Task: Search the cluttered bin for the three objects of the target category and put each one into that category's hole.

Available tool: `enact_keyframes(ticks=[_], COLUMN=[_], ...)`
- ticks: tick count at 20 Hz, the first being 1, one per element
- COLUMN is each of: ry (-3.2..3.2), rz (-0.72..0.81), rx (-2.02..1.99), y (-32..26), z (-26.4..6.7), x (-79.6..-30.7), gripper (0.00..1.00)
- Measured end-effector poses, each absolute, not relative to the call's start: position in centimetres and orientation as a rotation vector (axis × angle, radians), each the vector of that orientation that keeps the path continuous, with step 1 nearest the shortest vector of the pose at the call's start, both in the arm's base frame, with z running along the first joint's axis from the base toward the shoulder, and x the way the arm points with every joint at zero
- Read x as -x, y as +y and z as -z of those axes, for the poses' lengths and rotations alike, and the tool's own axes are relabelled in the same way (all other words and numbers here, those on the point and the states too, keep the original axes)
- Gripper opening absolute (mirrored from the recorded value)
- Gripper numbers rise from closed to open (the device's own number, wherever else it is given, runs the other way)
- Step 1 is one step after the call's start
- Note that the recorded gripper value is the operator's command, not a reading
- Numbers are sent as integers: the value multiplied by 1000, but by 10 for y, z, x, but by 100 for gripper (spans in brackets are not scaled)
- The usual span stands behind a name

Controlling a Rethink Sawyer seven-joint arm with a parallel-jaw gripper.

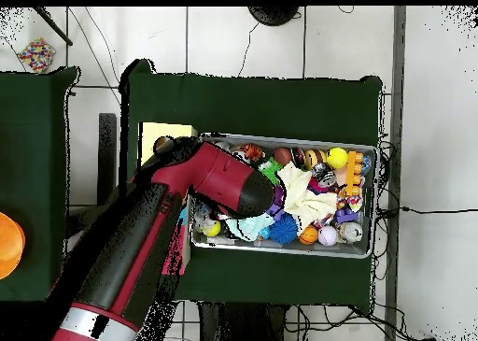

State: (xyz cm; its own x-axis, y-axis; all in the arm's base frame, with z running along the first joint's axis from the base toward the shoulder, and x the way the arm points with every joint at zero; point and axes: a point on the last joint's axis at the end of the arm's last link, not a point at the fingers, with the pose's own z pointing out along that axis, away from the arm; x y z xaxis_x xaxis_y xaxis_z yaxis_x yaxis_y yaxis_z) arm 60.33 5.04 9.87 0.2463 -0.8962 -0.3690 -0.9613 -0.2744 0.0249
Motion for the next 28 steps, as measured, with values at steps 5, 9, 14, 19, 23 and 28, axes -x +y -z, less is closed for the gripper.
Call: enact_keyframes(ticks=[5, 9, 14, 19, 23, 28], ry=[1751, 1752, 1754, 1755, 1755, 1755], rz=[-464, -465, -468, -469, -469, -469], rx=[2309, 2311, 2317, 2318, 2318, 2318], y=[50, 50, 49, 49, 49, 49], z=[-99, -98, -96, -96, -96, -96], x=[-603, -603, -602, -602, -602, -602], gripper=[0, 0, 100, 100, 100, 100])
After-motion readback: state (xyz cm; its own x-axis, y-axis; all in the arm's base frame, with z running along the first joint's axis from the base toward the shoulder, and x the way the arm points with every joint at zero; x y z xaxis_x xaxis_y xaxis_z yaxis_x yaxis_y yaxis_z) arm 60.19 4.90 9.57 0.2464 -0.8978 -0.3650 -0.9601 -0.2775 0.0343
